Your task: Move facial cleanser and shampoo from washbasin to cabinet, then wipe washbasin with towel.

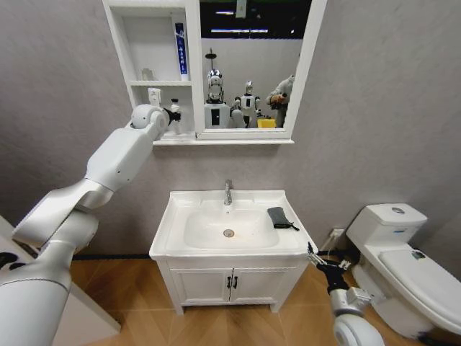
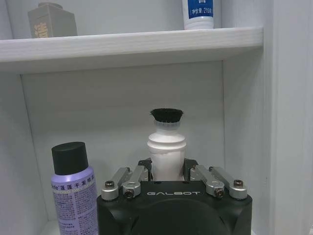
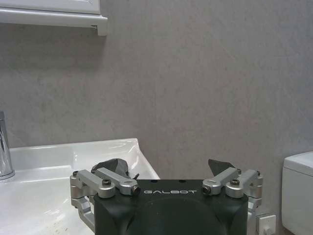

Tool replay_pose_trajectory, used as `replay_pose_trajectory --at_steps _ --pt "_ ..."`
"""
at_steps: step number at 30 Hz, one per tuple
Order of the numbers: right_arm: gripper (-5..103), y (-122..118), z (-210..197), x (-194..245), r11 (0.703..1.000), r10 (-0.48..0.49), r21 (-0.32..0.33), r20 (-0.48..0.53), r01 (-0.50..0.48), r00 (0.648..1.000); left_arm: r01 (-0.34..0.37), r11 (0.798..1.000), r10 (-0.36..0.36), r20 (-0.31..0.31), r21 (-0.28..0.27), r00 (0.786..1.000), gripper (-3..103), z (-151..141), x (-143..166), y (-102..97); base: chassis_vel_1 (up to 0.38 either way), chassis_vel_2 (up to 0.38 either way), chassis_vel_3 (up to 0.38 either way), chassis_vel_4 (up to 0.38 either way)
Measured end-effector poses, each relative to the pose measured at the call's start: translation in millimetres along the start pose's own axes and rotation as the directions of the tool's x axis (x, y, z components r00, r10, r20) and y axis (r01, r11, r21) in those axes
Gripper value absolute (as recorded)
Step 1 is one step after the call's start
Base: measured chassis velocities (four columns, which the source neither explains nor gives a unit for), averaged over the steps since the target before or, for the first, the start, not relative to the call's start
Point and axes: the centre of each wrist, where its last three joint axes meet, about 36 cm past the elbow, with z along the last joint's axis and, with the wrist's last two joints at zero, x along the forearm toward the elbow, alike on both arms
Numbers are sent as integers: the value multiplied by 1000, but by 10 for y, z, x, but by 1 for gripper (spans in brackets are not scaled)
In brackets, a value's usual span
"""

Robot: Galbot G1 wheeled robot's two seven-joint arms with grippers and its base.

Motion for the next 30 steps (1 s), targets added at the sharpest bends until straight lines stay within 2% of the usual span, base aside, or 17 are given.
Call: replay_pose_trajectory --at_steps 5,6,7,8,10,11,13,14,17,18,20,23,24,30 --pt "100 -14 -6 -13 1000 -2 5 2 2 1000 5 1000 -5 -8 -2 1000 32 29 -2 -2 0 0 0 0" --pt "100 -16 -14 -25 1000 -2 6 5 2 1000 7 1000 -7 -9 -2 1000 30 39 3 -11 0 0 0 0" --pt "100 -16 -17 -31 1000 -1 6 7 1 1000 9 1000 -9 -10 -2 1000 34 42 4 -15 0 0 0 0" --pt "100 -16 -17 -31 1000 -1 6 7 1 1000 9 1000 -9 -10 -2 1000 34 42 4 -15 0 0 0 0" --pt "100 -16 -20 -35 1000 0 6 8 0 1000 10 1000 -10 -15 0 1000 44 41 2 -24 0 0 0 0" --pt "100 -16 -20 -35 1000 0 6 8 0 1000 10 1000 -10 -15 0 1000 44 41 2 -24 0 0 0 0" --pt "100 -19 -21 -36 1000 -1 8 8 1 1000 10 1000 -9 -16 2 1000 56 37 5 -25 0 0 0 0" --pt "100 -19 -21 -36 1000 -1 8 8 1 1000 10 1000 -9 -16 2 1000 56 37 5 -25 0 0 0 0" --pt "100 -21 -30 -48 1000 -1 8 11 0 1000 10 1000 -10 -17 7 1000 72 31 17 -28 0 0 0 0" --pt "100 -21 -30 -48 1000 -1 8 11 0 1000 10 1000 -10 -17 7 1000 72 31 17 -28 0 0 0 0" --pt "100 -21 -33 -52 1000 1 8 12 -1 1000 5 1000 -5 -20 8 1000 83 54 43 -36 0 0 0 0" --pt "100 -20 -36 -56 1000 2 8 13 -2 1000 -2 1000 2 -19 6 1000 88 80 75 -44 0 0 0 0" --pt "100 -17 -38 -61 1000 5 8 15 -5 1000 -5 1000 5 -18 6 1000 97 107 104 -47 0 0 0 0" --pt "100 -6 -42 -73 1000 7 9 14 -7 1000 -27 1000 27 -19 -2 999 100 288 323 -92 0 0 0 0"
